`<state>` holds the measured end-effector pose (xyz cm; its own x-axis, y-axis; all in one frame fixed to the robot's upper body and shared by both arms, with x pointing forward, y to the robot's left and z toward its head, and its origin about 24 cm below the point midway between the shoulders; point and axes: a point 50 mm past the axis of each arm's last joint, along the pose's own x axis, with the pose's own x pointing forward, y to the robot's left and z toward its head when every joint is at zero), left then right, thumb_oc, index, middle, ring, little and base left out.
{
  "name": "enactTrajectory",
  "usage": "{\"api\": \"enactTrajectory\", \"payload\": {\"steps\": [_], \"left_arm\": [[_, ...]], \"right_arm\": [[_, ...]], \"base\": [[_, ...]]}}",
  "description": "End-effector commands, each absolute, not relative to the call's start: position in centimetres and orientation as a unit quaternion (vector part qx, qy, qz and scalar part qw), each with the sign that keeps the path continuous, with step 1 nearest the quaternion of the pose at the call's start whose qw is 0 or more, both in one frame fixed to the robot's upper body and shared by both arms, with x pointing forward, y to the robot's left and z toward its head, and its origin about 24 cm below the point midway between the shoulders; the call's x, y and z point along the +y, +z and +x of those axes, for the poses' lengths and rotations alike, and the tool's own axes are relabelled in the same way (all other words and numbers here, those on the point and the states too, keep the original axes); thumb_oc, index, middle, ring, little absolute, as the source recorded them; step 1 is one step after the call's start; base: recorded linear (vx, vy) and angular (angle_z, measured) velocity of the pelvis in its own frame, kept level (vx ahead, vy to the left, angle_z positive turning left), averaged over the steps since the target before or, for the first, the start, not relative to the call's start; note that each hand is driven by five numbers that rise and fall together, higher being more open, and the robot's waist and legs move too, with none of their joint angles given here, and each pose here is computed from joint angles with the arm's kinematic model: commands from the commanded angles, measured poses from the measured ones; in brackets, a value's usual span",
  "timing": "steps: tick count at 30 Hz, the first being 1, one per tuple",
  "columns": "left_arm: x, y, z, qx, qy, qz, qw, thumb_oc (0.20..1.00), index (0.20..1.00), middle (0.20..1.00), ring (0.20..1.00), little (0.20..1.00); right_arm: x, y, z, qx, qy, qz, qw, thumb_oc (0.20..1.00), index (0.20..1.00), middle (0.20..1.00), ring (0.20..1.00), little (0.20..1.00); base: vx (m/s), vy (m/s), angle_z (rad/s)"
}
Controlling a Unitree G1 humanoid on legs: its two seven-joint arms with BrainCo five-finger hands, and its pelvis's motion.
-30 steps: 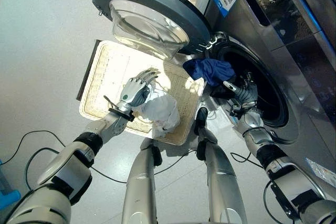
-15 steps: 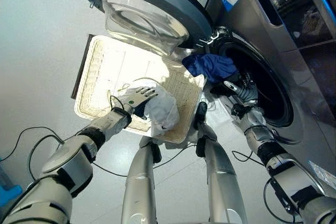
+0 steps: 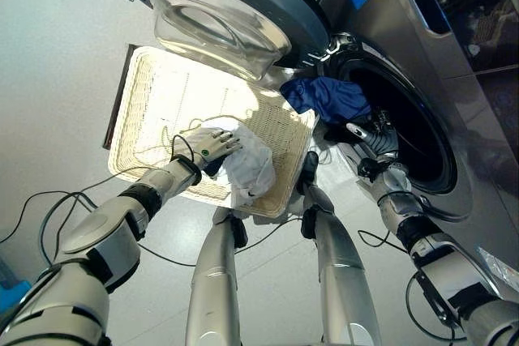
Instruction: Put the clothes into the washing machine.
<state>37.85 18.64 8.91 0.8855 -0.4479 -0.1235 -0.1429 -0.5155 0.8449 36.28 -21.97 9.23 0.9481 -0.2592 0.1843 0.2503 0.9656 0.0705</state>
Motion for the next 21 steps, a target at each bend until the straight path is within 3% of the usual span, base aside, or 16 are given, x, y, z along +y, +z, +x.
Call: {"api": "enactTrajectory", "payload": {"steps": [1,21], "left_arm": [[19.0,9.6,38.1,-0.201,-0.132,0.873,0.424,1.000,1.000,1.000,1.000,1.000],[19.2,11.1,39.2,-0.213,-0.066,0.905,0.362,1.000,1.000,1.000,1.000,1.000]], "right_arm": [[-23.0,11.0,36.3,-0.146,-0.131,0.026,0.980,1.000,1.000,1.000,1.000,1.000],[-21.4,13.7,37.0,-0.198,-0.119,0.072,0.970,1.000,1.000,1.000,1.000,1.000]], "base": [[0.00,0.000,0.00],[0.00,-0.008,-0.01]]}}
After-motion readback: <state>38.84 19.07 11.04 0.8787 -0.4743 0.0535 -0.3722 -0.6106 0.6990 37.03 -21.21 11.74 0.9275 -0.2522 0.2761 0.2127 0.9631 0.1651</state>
